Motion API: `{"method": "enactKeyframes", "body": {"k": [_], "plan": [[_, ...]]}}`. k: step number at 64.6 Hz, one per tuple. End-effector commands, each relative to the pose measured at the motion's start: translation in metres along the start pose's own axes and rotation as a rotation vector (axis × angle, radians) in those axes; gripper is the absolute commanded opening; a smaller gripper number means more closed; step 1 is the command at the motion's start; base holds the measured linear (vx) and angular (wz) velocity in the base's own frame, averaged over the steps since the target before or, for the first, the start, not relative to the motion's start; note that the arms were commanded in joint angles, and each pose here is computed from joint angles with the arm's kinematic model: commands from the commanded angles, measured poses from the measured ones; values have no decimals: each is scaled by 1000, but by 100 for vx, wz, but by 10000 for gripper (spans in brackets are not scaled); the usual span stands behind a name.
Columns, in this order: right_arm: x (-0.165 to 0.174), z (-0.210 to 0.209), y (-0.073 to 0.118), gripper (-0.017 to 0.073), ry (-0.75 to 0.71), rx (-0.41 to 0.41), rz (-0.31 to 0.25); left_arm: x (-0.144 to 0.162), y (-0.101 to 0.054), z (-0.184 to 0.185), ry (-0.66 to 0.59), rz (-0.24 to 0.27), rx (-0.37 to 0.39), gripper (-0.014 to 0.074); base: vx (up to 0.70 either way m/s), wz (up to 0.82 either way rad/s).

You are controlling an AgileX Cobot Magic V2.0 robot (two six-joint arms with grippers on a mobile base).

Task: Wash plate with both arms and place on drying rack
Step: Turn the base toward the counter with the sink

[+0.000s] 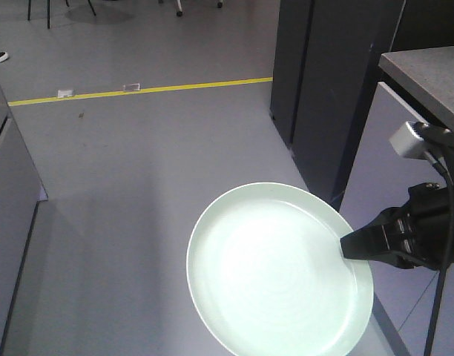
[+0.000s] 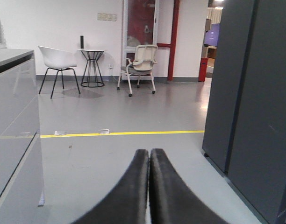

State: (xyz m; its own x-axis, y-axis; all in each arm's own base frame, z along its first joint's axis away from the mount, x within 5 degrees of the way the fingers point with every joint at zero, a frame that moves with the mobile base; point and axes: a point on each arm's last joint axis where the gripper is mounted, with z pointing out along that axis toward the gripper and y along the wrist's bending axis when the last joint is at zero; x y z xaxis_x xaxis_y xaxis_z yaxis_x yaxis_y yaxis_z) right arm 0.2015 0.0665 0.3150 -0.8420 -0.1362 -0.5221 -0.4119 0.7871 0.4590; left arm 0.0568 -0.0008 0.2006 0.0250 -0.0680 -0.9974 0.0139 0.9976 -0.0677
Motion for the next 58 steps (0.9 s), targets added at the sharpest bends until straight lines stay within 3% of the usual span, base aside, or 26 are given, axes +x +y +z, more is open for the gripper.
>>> {"method": "enactKeyframes", "body": {"k": [1, 58], "plan": [[-7, -9, 8, -1, -75, -25, -7, -17, -1, -3, -117, -11, 11, -6, 13, -17], [-7, -9, 8, -1, -75, -25, -7, -17, -1, -3, -117, -11, 11, -6, 13, -24]]}}
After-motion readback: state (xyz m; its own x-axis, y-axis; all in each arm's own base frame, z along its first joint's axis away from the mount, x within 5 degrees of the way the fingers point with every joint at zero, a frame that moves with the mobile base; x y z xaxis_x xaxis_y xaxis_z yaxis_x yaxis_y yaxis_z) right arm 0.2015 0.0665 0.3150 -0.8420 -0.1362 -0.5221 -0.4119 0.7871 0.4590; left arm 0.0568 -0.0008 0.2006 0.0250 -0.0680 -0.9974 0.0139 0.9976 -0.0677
